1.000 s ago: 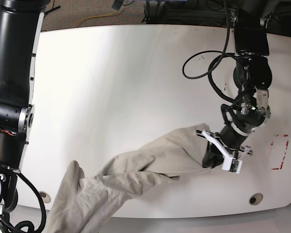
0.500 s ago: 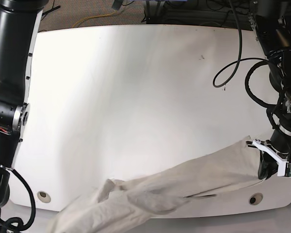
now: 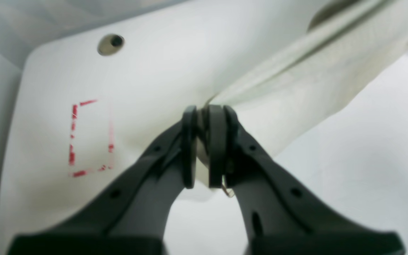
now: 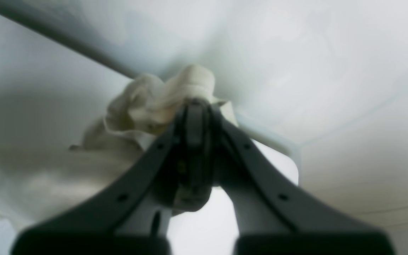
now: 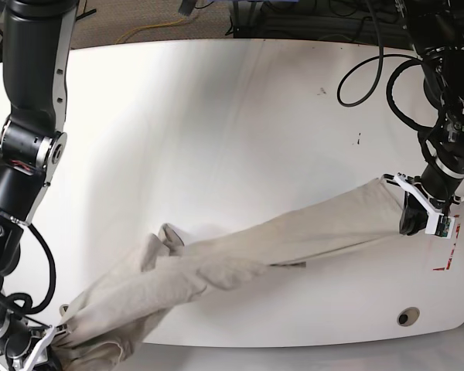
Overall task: Fold the T-shirt properly
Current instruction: 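Grasp the shirt with the left gripper and pull it away from the right gripper, then lay the stretched shirt down and move both grippers toward the robot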
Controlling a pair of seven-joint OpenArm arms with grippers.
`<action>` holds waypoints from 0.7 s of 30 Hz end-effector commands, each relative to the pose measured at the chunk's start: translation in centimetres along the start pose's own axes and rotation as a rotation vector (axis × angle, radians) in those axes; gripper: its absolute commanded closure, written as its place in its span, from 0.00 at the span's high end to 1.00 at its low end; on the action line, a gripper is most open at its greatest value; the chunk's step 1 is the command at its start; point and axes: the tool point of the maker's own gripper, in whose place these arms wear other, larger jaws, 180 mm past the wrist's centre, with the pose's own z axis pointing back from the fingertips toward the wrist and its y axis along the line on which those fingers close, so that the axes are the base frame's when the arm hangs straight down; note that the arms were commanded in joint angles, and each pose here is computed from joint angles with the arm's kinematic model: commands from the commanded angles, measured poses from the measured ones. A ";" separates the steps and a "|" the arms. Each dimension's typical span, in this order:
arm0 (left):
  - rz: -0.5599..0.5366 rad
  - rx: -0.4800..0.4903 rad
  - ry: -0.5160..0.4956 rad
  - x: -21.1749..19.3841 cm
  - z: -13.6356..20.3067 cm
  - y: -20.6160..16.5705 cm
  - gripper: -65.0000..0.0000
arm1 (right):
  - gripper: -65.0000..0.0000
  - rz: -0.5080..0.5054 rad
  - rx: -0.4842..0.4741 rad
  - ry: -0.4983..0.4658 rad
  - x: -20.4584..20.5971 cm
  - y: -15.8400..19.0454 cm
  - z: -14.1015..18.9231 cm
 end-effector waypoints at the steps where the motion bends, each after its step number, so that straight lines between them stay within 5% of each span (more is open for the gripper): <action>1: 0.006 0.006 -0.054 1.3 0.3 -0.2 0.06 | 0.00 -0.003 -0.036 -0.105 2.0 -0.6 1.5; 21: 0.045 -0.049 0.184 -8.5 2.9 -2.9 0.06 | 0.00 -0.277 -0.063 0.206 -21.4 4.0 5.3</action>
